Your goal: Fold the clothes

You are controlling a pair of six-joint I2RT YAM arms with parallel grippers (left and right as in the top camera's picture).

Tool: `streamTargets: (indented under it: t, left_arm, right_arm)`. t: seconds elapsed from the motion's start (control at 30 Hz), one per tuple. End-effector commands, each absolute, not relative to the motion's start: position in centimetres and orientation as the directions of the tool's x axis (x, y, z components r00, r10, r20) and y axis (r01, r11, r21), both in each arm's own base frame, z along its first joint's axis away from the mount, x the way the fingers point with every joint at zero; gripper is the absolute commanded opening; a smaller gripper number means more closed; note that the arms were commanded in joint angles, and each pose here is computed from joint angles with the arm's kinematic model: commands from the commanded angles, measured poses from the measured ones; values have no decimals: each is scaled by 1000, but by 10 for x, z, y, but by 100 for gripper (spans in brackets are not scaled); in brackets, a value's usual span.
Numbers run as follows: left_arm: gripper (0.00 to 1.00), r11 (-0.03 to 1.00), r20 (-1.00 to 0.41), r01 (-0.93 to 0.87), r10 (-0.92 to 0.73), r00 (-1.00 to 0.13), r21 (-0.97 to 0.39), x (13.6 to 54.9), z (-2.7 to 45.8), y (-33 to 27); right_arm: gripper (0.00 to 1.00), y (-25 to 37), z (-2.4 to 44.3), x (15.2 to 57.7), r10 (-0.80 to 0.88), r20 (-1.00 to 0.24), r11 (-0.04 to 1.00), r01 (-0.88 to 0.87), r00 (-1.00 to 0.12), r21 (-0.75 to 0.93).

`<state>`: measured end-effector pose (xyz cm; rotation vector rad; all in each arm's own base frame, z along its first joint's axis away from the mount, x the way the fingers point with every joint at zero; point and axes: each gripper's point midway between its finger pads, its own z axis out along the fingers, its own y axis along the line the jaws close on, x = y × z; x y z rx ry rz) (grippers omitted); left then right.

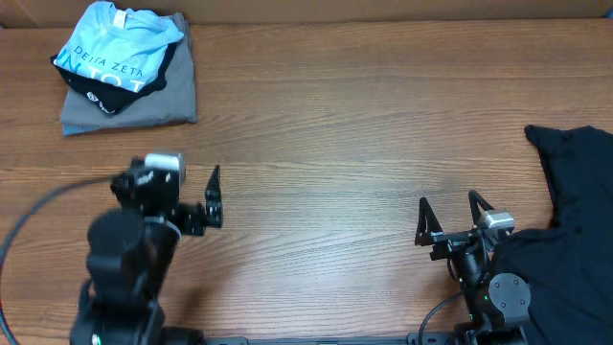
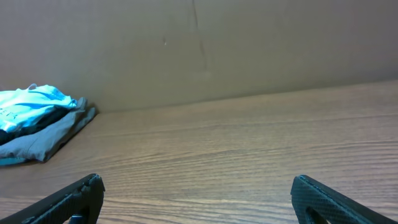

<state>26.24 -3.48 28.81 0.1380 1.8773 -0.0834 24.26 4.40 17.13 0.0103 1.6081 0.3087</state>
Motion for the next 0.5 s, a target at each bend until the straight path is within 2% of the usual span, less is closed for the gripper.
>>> streamTargets:
  t: [0.0, 0.13, 0.3, 0.47]
  left_arm:
    - [100, 992, -971, 124, 51, -234, 22, 244, 266, -29]
    - [100, 993, -992, 117, 37, -117, 23, 231, 244, -27]
    - [100, 995, -998, 95, 29, -51, 24, 227, 216, -23]
    - [100, 998, -1000, 65, 23, -3, 23, 241, 192, -18]
  right_arm:
    - [100, 44, 171, 243, 195, -979, 962, -183, -58, 203]
    - [100, 44, 171, 243, 195, -979, 962, -183, -58, 203]
    - [100, 44, 171, 243, 195, -979, 962, -183, -58, 203]
    - [100, 44, 171, 243, 195, -979, 962, -183, -58, 203]
